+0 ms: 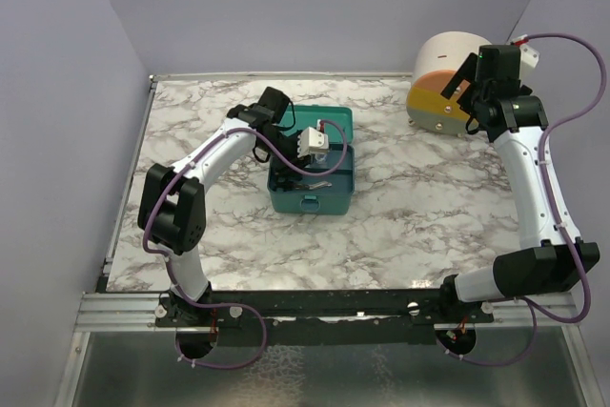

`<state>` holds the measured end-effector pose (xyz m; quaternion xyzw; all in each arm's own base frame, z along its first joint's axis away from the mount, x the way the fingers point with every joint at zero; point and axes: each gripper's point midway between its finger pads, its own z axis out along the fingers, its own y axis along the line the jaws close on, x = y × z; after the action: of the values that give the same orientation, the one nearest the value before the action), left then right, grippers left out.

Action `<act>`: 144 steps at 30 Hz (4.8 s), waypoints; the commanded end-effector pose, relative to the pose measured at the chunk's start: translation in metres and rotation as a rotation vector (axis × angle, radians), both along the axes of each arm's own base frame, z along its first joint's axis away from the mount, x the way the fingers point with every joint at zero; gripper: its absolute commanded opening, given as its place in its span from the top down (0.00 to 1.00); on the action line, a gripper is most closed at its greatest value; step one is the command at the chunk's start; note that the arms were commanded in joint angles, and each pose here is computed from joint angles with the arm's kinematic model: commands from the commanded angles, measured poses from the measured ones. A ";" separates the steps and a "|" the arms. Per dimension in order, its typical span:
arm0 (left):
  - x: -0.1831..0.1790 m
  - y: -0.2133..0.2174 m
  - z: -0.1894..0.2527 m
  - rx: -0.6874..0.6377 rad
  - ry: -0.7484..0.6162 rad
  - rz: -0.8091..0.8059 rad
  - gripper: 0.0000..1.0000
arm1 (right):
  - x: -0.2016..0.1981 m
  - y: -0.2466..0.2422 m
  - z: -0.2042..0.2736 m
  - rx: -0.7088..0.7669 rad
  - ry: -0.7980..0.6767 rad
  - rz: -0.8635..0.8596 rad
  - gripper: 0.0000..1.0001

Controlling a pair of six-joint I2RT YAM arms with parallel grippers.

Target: Organize the medicine kit

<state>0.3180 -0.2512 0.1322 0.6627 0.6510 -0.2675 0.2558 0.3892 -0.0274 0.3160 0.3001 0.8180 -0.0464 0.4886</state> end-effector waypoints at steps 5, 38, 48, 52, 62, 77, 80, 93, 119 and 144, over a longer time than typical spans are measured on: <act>-0.004 -0.003 0.031 -0.056 -0.018 0.011 0.48 | -0.010 0.001 0.006 0.025 -0.020 0.002 0.00; 0.214 0.094 0.139 -0.542 0.319 0.811 0.01 | 0.124 0.146 0.023 0.074 -0.012 0.678 0.00; 0.228 0.108 0.072 -0.577 0.577 0.848 0.01 | 0.128 0.210 -0.057 0.217 0.122 0.876 0.00; 0.225 0.103 0.057 -0.590 0.677 0.842 0.01 | 0.125 0.219 -0.082 0.254 0.164 0.926 0.00; 0.221 0.100 0.034 -0.575 0.780 0.876 0.01 | 0.119 0.222 -0.123 0.300 0.238 0.929 0.00; 0.205 0.087 0.019 -0.534 0.813 0.866 0.01 | 0.113 0.243 -0.164 0.415 0.249 1.011 0.00; 0.204 0.077 0.019 -0.533 0.824 0.841 0.01 | 0.114 0.251 -0.173 0.452 0.254 1.048 0.00; 0.207 0.047 0.012 -0.529 0.859 0.780 0.01 | 0.122 0.268 -0.193 0.539 0.223 1.103 0.00; 0.191 0.021 0.013 -0.528 0.921 0.702 0.01 | 0.109 0.285 -0.204 0.691 0.229 1.161 0.00; 0.166 0.020 0.120 -0.633 0.877 0.561 0.01 | 0.088 0.284 -0.099 0.645 0.055 1.244 0.00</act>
<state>0.5018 -0.2290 0.1963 0.1458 0.7678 -0.5943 0.1899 0.4880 0.2510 0.1796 -0.0685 0.8438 0.4585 0.2704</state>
